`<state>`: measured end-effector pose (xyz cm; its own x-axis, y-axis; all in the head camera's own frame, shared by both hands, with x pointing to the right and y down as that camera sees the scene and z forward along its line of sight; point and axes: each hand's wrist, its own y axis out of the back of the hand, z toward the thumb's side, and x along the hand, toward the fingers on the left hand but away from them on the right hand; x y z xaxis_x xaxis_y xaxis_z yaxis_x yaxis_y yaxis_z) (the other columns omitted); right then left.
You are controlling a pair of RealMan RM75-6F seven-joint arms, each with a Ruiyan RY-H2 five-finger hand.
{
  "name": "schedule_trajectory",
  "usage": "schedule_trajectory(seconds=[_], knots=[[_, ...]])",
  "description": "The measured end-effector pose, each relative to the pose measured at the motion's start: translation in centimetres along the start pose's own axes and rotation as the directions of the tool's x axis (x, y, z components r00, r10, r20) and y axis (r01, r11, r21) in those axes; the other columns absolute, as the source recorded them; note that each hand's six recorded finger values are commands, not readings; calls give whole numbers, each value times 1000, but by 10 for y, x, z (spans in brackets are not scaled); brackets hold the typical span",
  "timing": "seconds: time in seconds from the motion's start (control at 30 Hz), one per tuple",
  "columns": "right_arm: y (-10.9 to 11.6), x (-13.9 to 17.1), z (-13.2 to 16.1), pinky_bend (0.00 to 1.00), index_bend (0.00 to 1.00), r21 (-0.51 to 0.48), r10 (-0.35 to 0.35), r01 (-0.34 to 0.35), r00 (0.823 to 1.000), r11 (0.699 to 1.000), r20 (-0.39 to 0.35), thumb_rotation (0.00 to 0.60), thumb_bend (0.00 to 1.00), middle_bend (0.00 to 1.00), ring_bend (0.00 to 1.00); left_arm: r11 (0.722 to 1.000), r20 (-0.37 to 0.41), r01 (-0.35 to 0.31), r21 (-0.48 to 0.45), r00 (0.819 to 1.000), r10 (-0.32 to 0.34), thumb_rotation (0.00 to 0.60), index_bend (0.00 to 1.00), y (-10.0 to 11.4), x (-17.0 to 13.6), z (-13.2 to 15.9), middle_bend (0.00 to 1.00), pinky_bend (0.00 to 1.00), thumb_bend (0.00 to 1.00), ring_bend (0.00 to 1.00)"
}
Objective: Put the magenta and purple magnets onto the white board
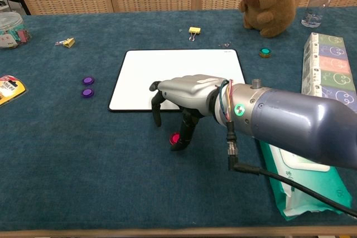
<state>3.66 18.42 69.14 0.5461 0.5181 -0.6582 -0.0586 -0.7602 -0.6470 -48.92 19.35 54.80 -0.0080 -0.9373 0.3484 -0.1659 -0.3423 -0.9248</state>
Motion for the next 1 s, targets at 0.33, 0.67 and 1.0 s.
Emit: schedule_trajectory(seconds=[0.33, 0.67, 1.0], knots=[[-2, 1, -2, 0, 424, 12, 7, -7, 1000, 1000, 1, 600, 220, 0, 0, 1000, -1, -6, 0, 1000, 6, 600, 0, 1, -1, 0, 0, 0, 29, 0], [-3, 0, -6, 0, 437, 37, 0, 0, 1000, 999, 10, 600, 221, 0, 0, 1000, 0, -7, -4, 1000, 7, 600, 0, 2, -1, 0, 0, 0, 29, 0], [-6, -1, -11, 0, 469, 41, 7, -8, 1000, 999, 25, 600, 282, 0, 0, 1000, 1, -8, -4, 1000, 8, 600, 0, 2, -1, 0, 0, 0, 29, 0]])
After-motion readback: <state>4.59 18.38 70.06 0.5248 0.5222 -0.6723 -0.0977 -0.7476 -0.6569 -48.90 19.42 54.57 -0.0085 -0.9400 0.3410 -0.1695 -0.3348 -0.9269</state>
